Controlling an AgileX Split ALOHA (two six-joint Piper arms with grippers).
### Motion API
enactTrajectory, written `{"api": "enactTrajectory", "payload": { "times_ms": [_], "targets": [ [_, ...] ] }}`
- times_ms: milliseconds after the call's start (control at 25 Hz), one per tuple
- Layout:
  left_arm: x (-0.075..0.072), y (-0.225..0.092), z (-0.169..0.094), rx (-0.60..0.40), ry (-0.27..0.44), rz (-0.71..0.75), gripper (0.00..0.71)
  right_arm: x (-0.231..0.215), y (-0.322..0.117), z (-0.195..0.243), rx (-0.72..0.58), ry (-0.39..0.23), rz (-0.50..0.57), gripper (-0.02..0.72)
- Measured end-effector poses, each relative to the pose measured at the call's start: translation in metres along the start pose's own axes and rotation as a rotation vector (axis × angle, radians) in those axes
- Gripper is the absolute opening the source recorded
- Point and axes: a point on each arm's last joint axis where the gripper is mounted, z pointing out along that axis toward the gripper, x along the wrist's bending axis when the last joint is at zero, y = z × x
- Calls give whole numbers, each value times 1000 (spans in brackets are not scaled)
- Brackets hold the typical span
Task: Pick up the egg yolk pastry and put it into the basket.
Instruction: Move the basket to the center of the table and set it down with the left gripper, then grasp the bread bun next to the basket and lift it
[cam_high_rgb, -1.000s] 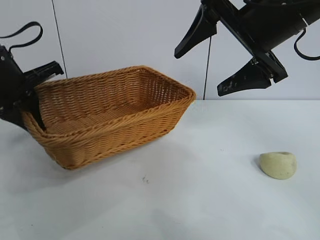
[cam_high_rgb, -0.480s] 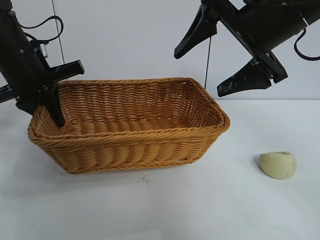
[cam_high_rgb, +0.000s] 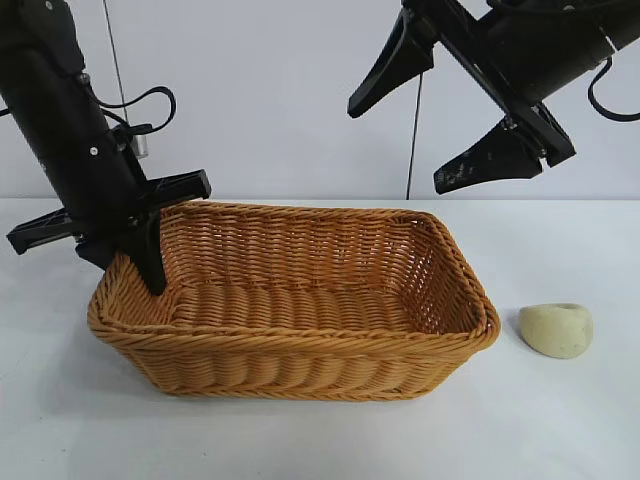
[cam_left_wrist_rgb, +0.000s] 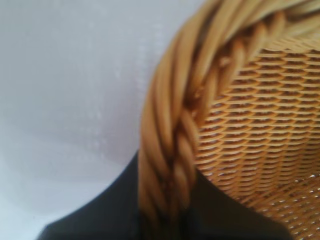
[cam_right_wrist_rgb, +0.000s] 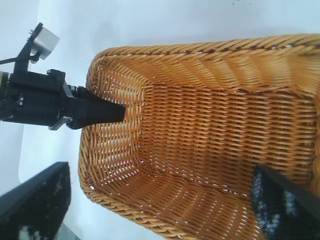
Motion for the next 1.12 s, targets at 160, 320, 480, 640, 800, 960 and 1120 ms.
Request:
{"api": "enactTrajectory", "payload": {
  "times_ms": [160, 320, 480, 640, 800, 960, 1120],
  "targets": [
    [2, 3, 6, -12, 0, 18, 81, 0, 0, 0, 1, 0, 0, 695],
    [1, 3, 6, -19, -1, 26, 99, 0, 0, 0, 3, 1, 0, 695],
    [1, 3, 6, -22, -7, 21, 313, 0, 0, 0, 3, 1, 0, 695],
    [1, 2, 6, -9, -6, 21, 605, 0, 0, 0, 3, 1, 0, 695],
    [-4, 1, -5, 39, -11, 34, 681, 0, 0, 0, 4, 0, -1, 695],
    [-18, 10, -45, -44, -29, 88, 691, 0, -1, 0, 7, 2, -1, 695],
    [-29, 20, -88, -140, 9, 165, 693, 1, -2, 0, 23, 8, -2, 695]
  ]
}}
